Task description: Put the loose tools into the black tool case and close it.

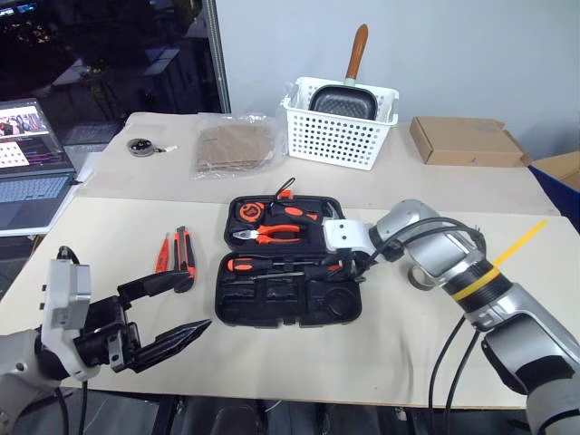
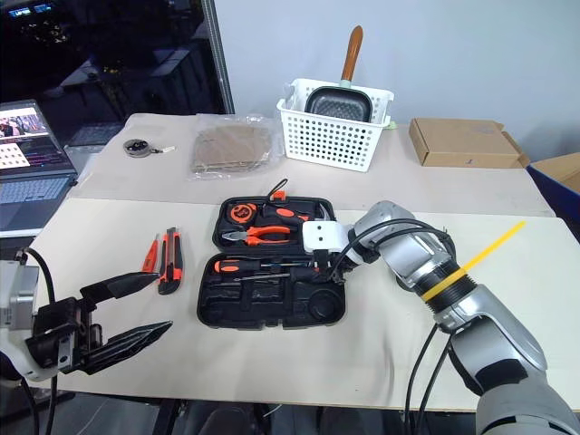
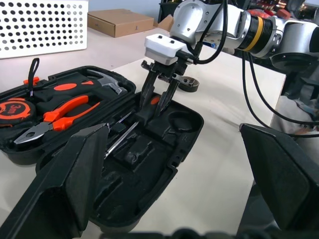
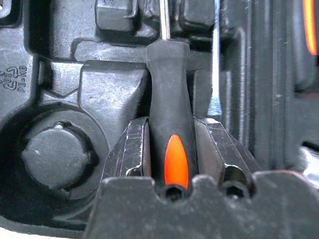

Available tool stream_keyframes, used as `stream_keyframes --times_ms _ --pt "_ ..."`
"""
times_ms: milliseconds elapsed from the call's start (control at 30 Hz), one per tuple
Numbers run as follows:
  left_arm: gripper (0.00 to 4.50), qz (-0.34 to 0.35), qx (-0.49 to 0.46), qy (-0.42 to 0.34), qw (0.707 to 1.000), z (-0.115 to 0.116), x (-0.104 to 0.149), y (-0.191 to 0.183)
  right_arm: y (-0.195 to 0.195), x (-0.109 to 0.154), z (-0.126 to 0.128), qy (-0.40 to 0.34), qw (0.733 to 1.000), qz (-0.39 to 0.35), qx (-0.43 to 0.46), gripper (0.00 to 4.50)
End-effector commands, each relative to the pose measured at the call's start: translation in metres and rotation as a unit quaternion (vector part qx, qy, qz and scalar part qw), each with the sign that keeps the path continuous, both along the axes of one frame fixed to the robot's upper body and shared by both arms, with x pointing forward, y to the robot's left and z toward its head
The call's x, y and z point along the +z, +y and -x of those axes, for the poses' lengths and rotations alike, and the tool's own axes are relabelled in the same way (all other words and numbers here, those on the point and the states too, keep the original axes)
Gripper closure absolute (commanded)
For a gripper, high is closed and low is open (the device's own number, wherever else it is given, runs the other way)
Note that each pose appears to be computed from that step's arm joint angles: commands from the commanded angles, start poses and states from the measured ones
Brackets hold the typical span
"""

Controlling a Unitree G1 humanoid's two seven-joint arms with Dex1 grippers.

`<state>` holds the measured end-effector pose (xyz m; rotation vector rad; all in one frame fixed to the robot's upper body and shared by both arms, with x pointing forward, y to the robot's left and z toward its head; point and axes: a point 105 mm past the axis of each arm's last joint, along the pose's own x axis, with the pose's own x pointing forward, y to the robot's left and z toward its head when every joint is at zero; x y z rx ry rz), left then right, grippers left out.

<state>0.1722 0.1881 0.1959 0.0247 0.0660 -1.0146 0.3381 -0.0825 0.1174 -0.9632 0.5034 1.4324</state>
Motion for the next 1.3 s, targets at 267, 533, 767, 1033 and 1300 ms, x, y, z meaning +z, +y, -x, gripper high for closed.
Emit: stream_keyframes --times_ms 267,533,767,1033,1300 --pt "0.00 0.000 -0.005 -0.029 1.000 0.001 0.007 -0.002 -0.001 0.000 -0.005 0.044 0.997 0.013 -0.065 3.53" --pt "0.00 -0.001 -0.011 -0.027 1.000 0.000 0.004 -0.003 -0.001 -0.002 0.001 0.050 0.998 0.031 -0.036 2.52" --pt "0.00 -0.001 -0.013 -0.025 1.000 -0.001 0.002 -0.001 0.010 0.028 0.010 0.030 0.999 -0.037 0.022 1.04" --pt "0.00 -0.002 -0.013 -0.029 1.000 -0.003 0.003 -0.001 0.029 0.078 0.026 0.061 0.965 -0.252 0.046 1.78" --pt "0.00 -0.007 -0.009 -0.029 1.000 -0.001 0.004 0.001 0.035 0.048 0.027 -0.050 0.933 -0.343 -0.102 4.44"
